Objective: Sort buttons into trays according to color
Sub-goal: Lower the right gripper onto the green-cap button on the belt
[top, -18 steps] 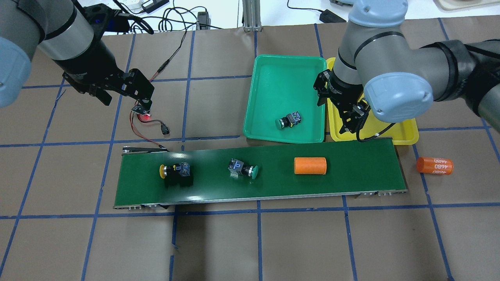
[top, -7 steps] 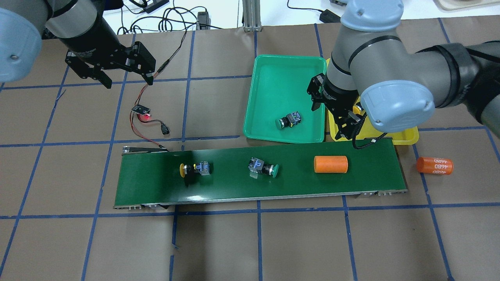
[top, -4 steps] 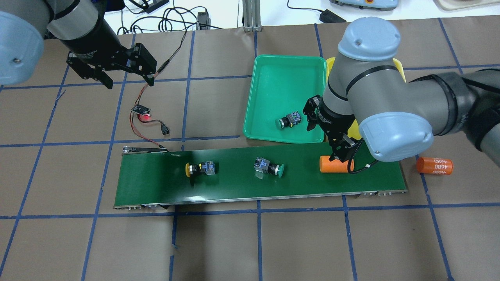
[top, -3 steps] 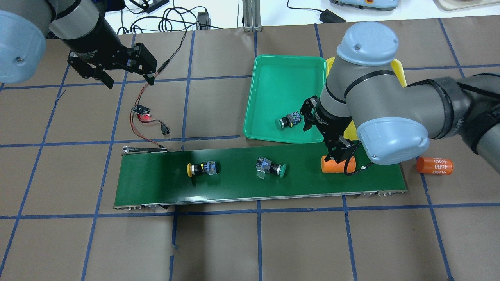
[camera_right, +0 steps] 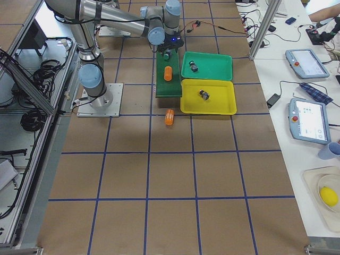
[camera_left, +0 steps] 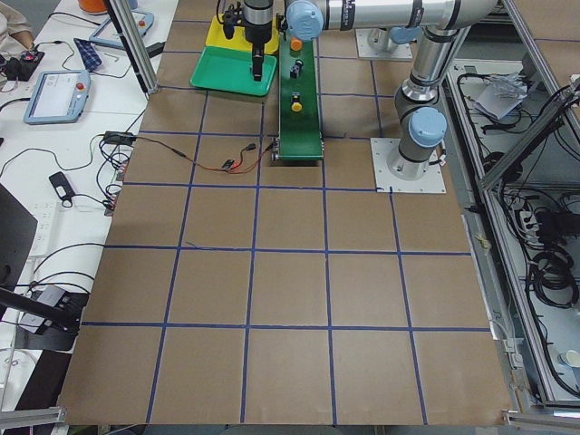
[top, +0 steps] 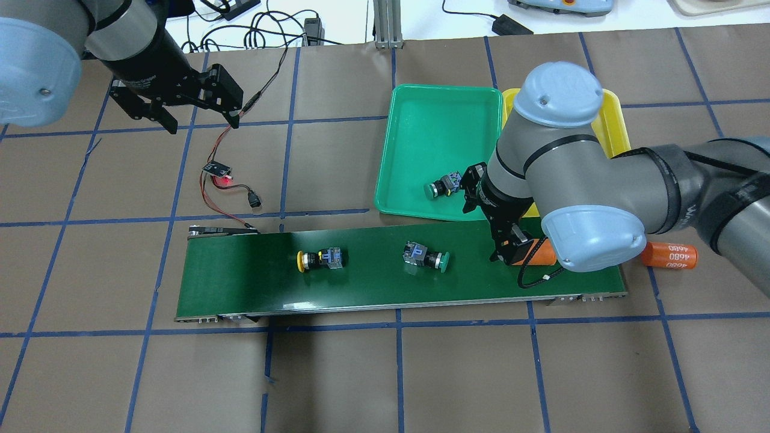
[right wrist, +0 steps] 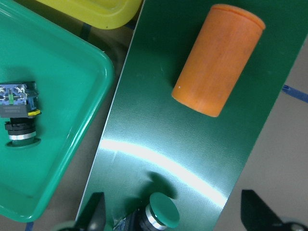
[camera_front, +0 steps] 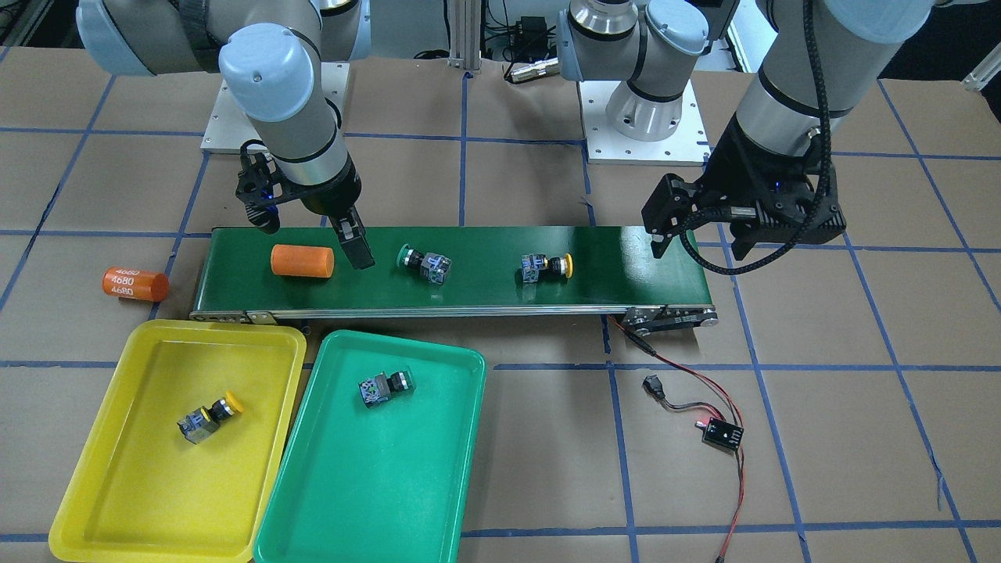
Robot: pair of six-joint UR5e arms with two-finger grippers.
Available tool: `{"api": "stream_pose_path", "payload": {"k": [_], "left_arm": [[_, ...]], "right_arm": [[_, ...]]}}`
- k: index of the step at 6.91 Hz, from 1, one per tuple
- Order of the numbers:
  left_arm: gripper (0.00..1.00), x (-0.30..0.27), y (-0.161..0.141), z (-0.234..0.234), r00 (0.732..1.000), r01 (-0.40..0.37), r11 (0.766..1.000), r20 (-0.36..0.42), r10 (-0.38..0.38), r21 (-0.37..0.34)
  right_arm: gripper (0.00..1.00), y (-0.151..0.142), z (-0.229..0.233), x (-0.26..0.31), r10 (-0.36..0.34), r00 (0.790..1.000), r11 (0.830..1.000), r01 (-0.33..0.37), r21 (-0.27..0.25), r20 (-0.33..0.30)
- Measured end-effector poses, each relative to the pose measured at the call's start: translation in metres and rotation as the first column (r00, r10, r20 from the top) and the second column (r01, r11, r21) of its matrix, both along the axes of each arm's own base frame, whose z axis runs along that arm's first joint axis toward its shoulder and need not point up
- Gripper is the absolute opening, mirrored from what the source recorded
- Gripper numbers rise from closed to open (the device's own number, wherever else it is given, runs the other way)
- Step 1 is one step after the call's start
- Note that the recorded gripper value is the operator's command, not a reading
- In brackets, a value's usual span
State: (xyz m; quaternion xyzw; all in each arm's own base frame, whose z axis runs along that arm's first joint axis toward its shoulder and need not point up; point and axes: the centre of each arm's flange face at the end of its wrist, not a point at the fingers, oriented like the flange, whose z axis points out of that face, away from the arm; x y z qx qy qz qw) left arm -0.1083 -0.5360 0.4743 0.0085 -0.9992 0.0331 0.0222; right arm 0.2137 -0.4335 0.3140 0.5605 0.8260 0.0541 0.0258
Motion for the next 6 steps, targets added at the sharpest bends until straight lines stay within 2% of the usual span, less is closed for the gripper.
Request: {"api": "stream_pose_path", "payload": {"k": [2, 6], "left_arm": [[1.00, 0.000, -0.006, -0.002, 1.000, -0.002, 1.000, 0.001, 0.002, 0.001], [1.00, -0.007, -0.007, -0.005, 1.000, 0.015, 1.000, -0.002, -0.015, -0.028]], "right_arm": [[1.00, 0.000, -0.011, 0.002, 0.023, 1.000, 1.000, -0.023, 0.007, 0.014], [1.00, -0.005, -0.031, 0.003, 0.005, 1.000, 1.000, -0.006, 0.021, 0.016]]}}
